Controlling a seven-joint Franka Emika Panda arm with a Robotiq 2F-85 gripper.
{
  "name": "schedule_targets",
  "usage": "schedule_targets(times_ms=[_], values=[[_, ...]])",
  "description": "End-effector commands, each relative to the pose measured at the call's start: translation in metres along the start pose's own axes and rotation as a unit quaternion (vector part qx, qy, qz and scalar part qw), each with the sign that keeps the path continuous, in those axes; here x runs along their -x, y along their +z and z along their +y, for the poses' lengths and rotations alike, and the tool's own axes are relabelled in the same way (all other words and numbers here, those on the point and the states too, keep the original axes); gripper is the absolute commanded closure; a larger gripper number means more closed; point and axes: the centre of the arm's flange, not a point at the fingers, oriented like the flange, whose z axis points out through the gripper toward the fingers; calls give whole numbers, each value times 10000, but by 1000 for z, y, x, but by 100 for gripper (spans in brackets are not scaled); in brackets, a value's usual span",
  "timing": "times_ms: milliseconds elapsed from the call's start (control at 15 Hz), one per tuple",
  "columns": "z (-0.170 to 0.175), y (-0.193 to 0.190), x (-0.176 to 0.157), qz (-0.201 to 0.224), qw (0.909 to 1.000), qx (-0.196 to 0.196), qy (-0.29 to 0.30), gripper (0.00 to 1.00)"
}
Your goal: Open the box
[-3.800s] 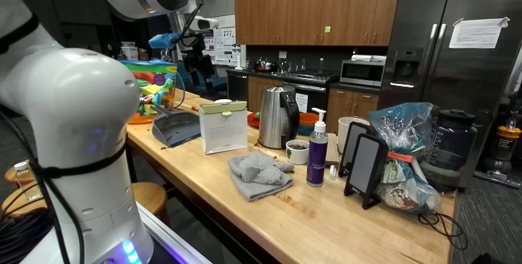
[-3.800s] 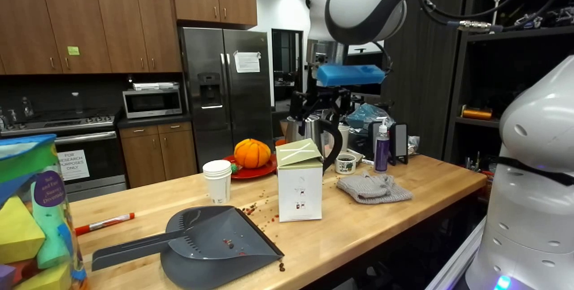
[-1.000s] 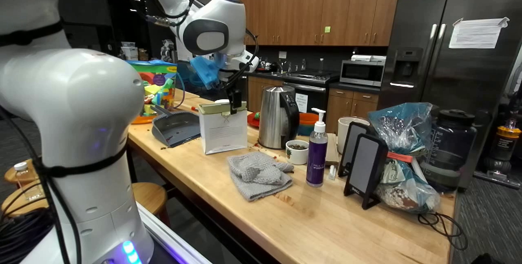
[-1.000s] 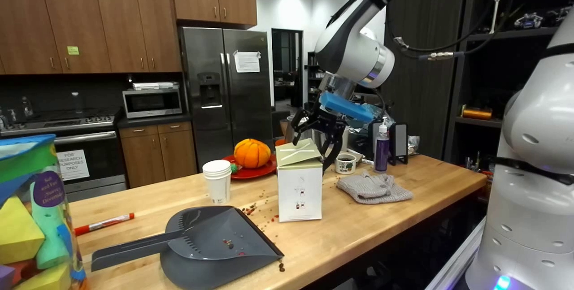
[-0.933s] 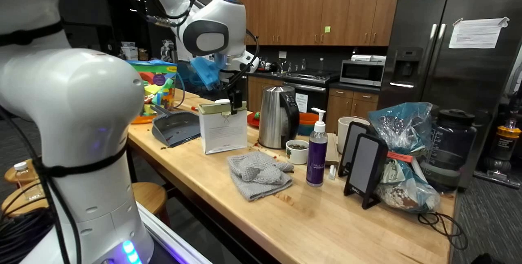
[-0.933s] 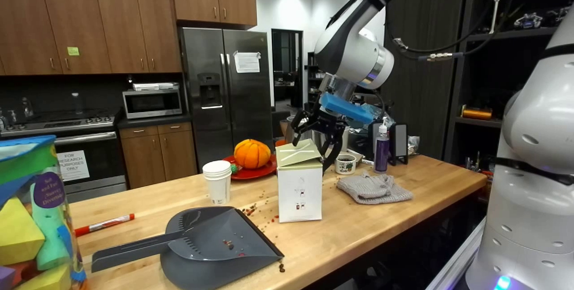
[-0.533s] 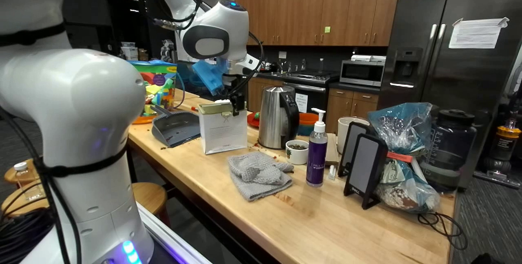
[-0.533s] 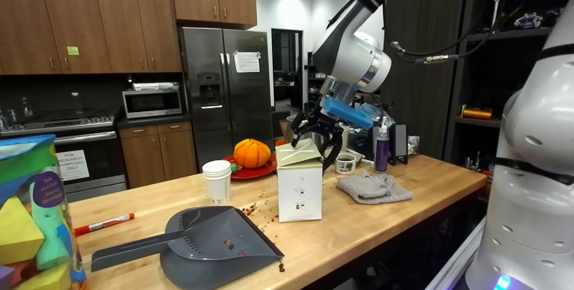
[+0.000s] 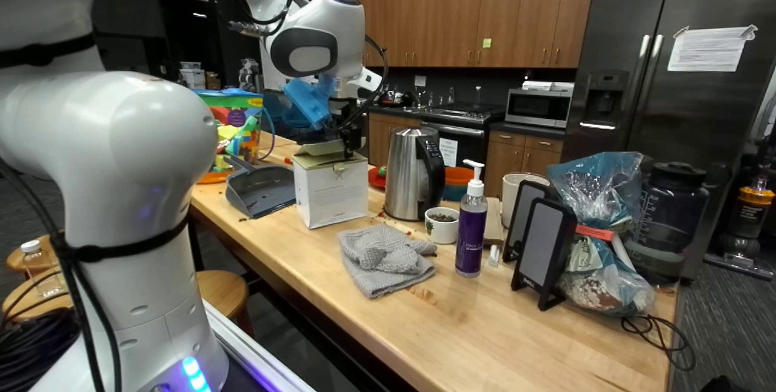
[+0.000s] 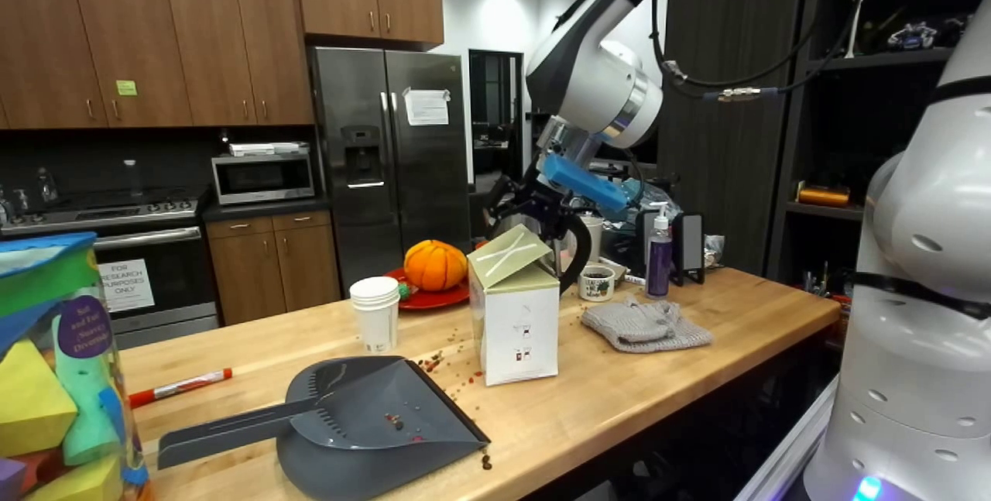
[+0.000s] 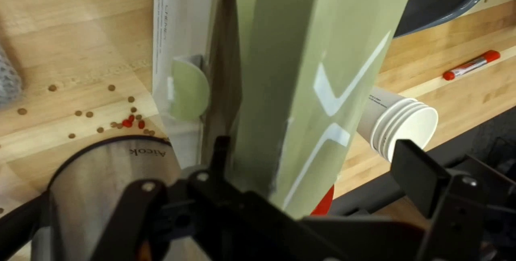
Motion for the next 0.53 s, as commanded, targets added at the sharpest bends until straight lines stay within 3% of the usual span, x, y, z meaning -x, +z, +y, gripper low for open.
schedule_targets(times_ms=[0, 467], values=[[-4, 0, -3, 67, 9999, -115, -93, 0], [-6, -4, 2, 113, 9996, -81, -241, 0]])
